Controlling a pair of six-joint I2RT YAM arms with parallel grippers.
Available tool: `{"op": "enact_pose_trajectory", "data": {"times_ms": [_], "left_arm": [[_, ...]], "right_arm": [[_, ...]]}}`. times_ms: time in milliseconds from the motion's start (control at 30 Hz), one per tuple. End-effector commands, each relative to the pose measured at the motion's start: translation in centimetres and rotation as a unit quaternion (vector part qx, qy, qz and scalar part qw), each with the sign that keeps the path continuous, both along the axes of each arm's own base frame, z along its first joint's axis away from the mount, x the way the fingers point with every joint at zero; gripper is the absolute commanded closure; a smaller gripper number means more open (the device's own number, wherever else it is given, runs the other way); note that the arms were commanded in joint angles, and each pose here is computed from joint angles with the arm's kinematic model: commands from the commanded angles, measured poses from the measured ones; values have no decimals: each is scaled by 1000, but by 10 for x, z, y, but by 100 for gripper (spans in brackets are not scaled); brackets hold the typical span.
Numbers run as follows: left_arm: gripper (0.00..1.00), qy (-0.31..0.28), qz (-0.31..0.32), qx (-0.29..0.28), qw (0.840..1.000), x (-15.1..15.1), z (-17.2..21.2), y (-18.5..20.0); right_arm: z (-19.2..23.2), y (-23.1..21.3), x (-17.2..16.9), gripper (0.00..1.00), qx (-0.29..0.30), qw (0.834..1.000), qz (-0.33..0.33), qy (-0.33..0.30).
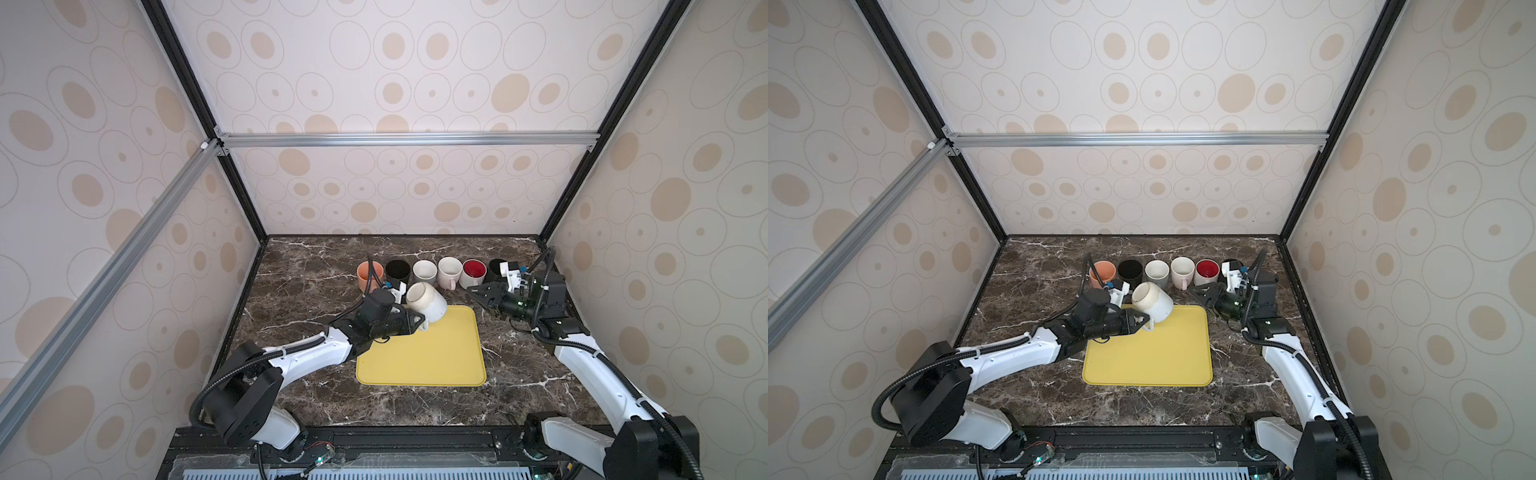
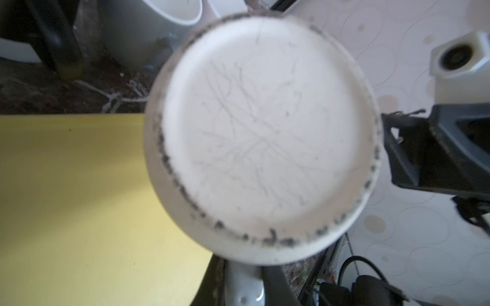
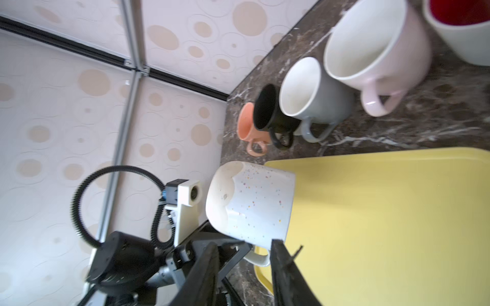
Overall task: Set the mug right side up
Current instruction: 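Lift and tilt the cream mug toward the right gripper while right approaches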
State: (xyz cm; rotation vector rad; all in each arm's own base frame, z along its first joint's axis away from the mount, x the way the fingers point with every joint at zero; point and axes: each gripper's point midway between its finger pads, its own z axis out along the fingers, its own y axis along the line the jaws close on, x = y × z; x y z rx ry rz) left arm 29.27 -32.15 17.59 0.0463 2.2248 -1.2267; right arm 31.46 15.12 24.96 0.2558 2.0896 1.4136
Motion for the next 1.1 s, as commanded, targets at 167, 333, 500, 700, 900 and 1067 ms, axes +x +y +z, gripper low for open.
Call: {"op": "enact_pose_trajectory", "data": {"times_ms": [167, 333, 500, 700, 900, 1067], "left_arm": [[100, -153, 9, -212, 965, 15, 163, 7], [100, -175, 11, -253, 951, 17, 188, 18], [100, -183, 13, -297, 937, 21, 205, 32], [100, -192, 17, -346, 918, 22, 224, 47], [100, -199, 14, -375, 905, 16, 233, 60], [100, -206, 10, -411, 888, 8, 243, 72]], "right_arm": [[96, 31, -30, 60, 47, 990, 73, -114], [121, 50, -43, 60, 41, 988, 80, -124], [135, 70, -57, 62, 20, 986, 80, -148], [133, 104, -63, 63, -5, 982, 103, -160], [132, 130, -66, 62, -26, 977, 122, -172], [128, 138, -57, 61, -22, 978, 120, -168]]}}
